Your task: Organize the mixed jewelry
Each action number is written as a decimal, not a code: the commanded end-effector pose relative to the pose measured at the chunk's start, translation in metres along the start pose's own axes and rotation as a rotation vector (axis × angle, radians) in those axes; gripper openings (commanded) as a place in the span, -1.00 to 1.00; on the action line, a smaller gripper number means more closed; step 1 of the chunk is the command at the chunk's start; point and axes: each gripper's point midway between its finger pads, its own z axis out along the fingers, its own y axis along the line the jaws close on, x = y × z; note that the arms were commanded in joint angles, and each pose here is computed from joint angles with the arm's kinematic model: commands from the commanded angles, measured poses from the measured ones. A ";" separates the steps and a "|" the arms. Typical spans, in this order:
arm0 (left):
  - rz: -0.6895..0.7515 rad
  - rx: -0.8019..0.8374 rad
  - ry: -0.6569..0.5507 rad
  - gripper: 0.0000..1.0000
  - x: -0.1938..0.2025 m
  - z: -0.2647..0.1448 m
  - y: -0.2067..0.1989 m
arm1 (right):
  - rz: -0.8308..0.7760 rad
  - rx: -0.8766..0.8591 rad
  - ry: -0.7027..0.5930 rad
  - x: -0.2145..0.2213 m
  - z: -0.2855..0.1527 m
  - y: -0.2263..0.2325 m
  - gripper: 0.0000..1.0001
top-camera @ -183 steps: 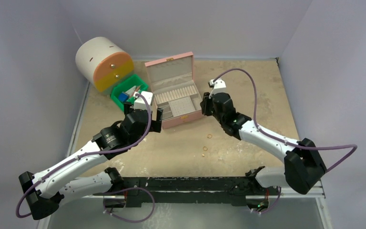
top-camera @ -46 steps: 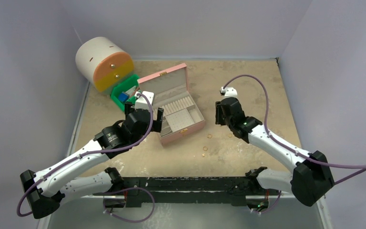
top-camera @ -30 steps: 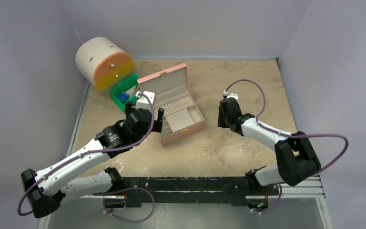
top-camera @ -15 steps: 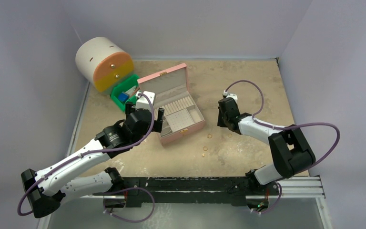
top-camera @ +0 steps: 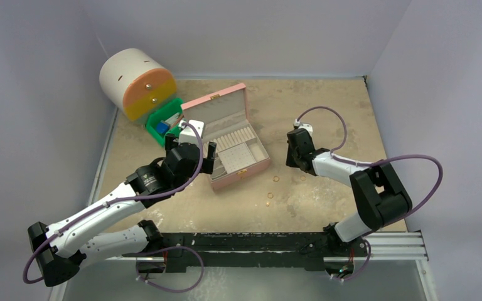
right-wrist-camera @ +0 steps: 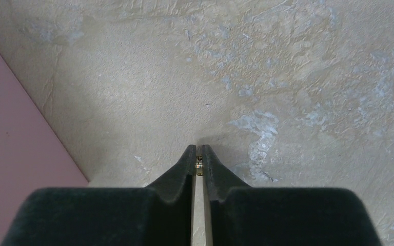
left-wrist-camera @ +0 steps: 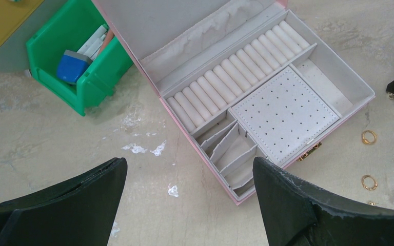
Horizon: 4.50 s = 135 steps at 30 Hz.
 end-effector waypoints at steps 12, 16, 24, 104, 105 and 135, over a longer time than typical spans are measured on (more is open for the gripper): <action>-0.030 0.008 -0.051 0.86 -0.022 -0.007 -0.001 | 0.052 -0.043 -0.090 -0.026 -0.018 0.006 -1.00; -0.055 0.032 -0.056 0.86 -0.024 -0.008 -0.005 | 0.074 -0.094 -0.146 -0.040 -0.036 0.012 -1.00; -0.137 0.161 -0.082 0.98 -0.034 -0.019 -0.024 | 0.150 -0.394 -0.190 -0.051 -0.092 0.058 -1.00; -0.904 1.319 -0.185 -0.61 -0.102 -0.168 -0.132 | 0.341 -1.668 -0.428 -0.059 -0.407 0.195 -1.00; -0.903 1.319 -0.186 -0.63 -0.102 -0.167 -0.132 | 0.340 -1.667 -0.429 -0.059 -0.407 0.195 -1.00; -0.819 1.186 -0.182 -1.00 -0.089 -0.150 -0.126 | 0.317 -1.584 -0.452 -0.058 -0.399 0.190 -0.39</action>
